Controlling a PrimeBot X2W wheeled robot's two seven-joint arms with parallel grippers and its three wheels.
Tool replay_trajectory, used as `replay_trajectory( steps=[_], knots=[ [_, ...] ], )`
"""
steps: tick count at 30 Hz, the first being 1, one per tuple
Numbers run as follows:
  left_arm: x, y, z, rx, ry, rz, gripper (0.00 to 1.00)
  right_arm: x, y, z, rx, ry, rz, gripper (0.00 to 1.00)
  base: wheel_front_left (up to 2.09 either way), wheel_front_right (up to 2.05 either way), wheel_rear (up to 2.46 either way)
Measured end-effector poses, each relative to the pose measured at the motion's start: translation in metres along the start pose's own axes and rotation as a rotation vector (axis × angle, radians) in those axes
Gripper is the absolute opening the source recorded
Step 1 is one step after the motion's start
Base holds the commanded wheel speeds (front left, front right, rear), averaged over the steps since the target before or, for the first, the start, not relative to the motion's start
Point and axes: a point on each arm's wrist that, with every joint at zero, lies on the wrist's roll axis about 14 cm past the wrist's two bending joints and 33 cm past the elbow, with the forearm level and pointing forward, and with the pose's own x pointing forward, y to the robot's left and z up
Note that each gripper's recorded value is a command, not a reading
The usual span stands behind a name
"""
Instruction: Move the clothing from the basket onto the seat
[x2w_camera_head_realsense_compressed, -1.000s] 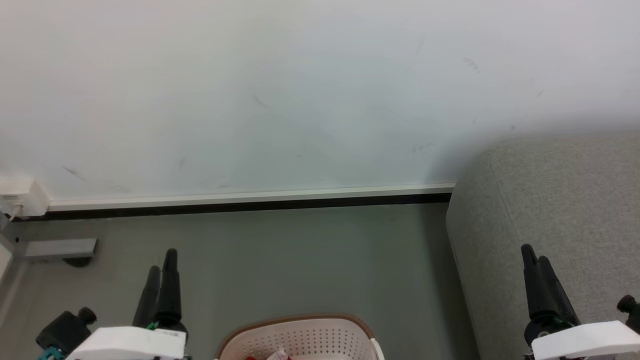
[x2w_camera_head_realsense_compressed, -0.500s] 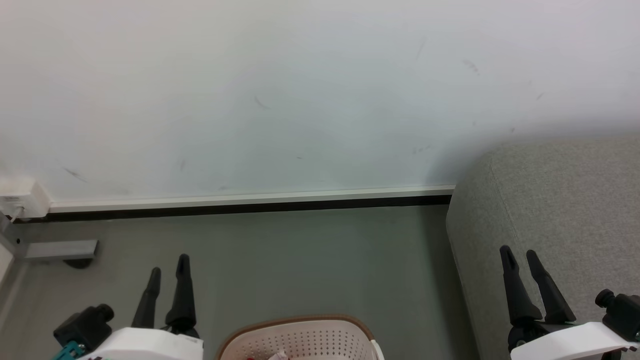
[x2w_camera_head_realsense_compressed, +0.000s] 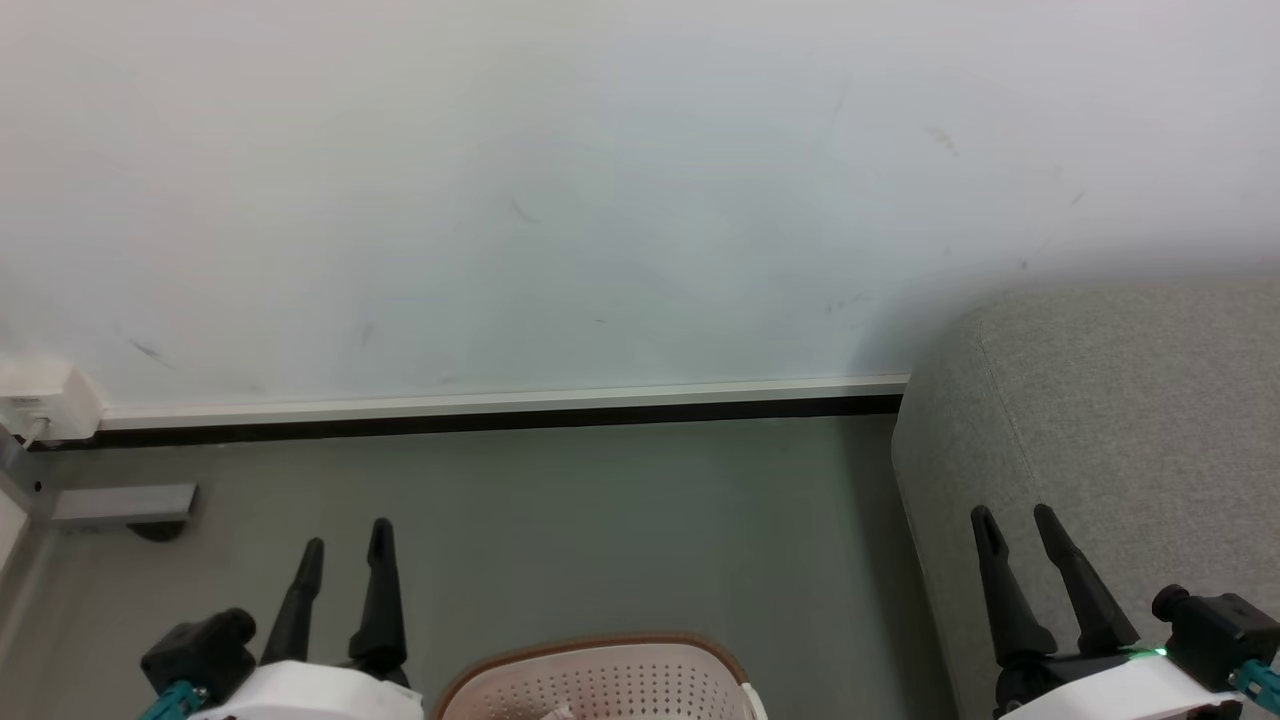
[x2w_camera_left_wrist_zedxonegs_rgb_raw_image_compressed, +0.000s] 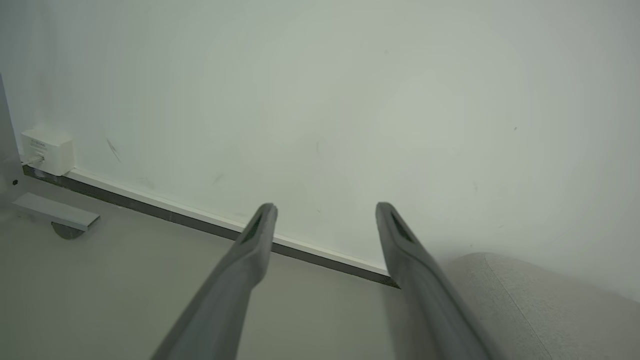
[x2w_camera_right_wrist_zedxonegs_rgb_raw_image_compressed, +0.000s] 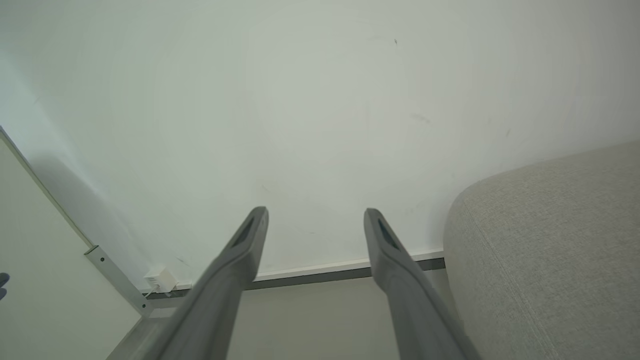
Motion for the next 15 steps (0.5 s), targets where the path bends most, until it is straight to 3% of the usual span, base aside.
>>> replay_trajectory(
  steps=[15],
  knots=[
    [-0.002, 0.0021, -0.0032, 0.136, -0.01, 0.001, 1.0, 0.0015, 0.008, 0.0001, -0.117, -0.012, 0.037, 1.0, 0.0, 0.0, 0.0]
  ],
)
